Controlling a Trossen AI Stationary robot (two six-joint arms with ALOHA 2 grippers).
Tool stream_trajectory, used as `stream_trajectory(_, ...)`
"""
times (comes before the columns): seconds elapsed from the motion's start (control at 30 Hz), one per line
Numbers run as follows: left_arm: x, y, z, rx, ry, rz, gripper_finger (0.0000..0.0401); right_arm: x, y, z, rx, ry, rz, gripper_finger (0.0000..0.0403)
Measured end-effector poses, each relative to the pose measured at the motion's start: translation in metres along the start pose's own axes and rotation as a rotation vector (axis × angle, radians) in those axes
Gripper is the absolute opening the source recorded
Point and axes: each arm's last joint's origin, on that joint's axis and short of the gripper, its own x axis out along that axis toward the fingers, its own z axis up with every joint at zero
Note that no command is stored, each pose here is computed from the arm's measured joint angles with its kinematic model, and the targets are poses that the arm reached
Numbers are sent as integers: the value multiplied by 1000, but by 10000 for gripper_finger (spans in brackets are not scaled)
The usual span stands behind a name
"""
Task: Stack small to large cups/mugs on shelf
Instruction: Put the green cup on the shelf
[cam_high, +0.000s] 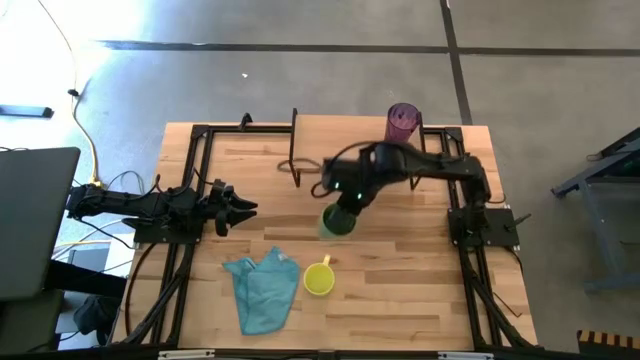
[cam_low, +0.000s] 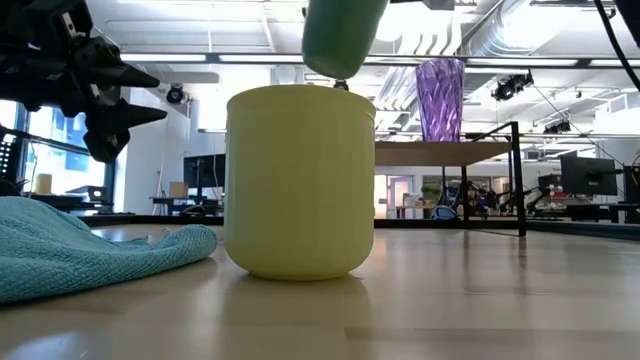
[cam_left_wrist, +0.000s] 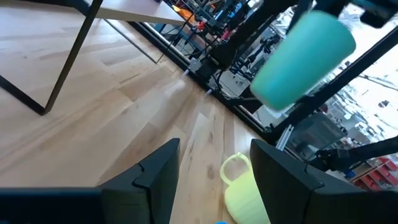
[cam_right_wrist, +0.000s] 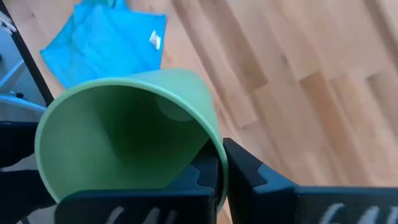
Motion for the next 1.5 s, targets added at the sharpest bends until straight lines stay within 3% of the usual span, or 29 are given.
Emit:
stream_trajectory(0.47,0,0,1,-100,-37,27,184,-64,-105,20,-34,-180,-66,0)
stream_trajectory(0.8,0,1,2,-161,-61,49,184,-79,-170,28,-146,-201,-128,0)
stream_trajectory(1.0,0,1,2,-189,-74,59,184,-83,-189,29,-230,-208,-113,0)
stream_trajectory(1.3,0,2,4,-213,-122,94,184,-83,-191,30,-450,-206,-116,0)
stream_trajectory(1.5,0,2,4,-239,-127,94,184,-84,-196,36,-488,-248,-138,0)
